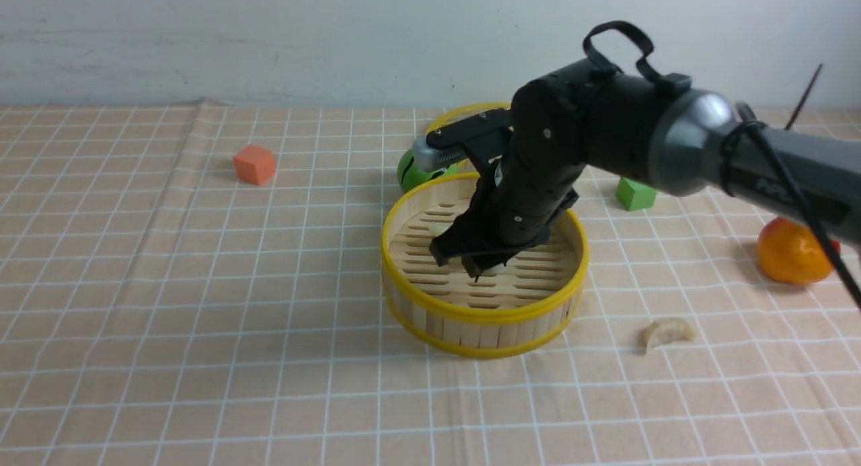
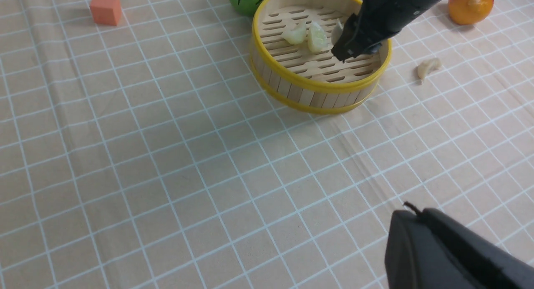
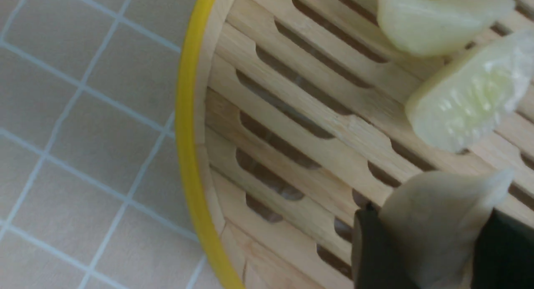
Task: Put the dumplings into the steamer on the table with the brown tablecloth.
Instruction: 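Place the dumpling in the bamboo steamer basket with the right gripper, then reach for and grasp a dumpling lying on the table beside the steamer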
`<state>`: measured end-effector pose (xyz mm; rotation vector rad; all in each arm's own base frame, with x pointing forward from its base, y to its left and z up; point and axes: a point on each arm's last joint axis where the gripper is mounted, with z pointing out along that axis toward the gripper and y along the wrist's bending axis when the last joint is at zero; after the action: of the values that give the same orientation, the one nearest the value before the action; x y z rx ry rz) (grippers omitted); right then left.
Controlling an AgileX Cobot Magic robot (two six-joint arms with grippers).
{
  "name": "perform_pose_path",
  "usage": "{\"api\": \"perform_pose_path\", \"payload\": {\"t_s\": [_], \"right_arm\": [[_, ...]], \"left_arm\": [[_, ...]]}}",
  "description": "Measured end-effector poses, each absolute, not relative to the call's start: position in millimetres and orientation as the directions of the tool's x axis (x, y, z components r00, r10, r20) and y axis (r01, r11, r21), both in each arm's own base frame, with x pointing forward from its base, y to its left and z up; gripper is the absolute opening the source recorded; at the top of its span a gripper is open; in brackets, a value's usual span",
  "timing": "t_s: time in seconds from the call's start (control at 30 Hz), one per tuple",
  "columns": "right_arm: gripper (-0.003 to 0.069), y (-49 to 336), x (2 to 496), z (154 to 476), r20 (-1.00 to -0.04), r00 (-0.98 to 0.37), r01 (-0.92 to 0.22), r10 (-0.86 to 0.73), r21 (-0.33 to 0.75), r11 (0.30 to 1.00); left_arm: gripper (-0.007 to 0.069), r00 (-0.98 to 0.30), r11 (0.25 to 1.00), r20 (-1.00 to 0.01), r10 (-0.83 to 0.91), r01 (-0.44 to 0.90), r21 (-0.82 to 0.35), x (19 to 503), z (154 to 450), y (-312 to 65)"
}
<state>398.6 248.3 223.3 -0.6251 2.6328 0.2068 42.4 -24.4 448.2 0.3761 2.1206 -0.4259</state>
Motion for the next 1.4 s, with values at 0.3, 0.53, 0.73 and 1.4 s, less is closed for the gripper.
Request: {"api": "perform_pose_path", "payload": {"t_s": [0.3, 0.53, 0.73, 1.4], "right_arm": [[0.0340, 255.8, 410.4, 193.2, -0.400, -0.823, -0.457, -0.404, 0.044, 0.888], [0.0480, 249.6, 399.1, 214.9, -0.317, -0.849, -0.458, -0.423, 0.043, 0.888], [0.0488, 234.3, 372.7, 273.0, -0.288, -0.811, -0.538, -0.510, 0.023, 0.843], [0.0491, 77.6, 330.3, 239.8, -0.307, -0.943, -0.144, -0.133, 0.014, 0.989]], "left_arm": [[-0.0014, -0.538, 0.894, -0.836, 0.105, 0.420, -0.158, 42.4, 448.2, -24.4], [-0.0014, -0.538, 0.894, -0.836, 0.105, 0.420, -0.158, 42.4, 448.2, -24.4], [-0.0014, -0.538, 0.894, -0.836, 0.105, 0.420, -0.158, 42.4, 448.2, -24.4], [-0.0013, -0.539, 0.894, -0.836, 0.105, 0.420, -0.159, 42.3, 448.2, -24.5]]}}
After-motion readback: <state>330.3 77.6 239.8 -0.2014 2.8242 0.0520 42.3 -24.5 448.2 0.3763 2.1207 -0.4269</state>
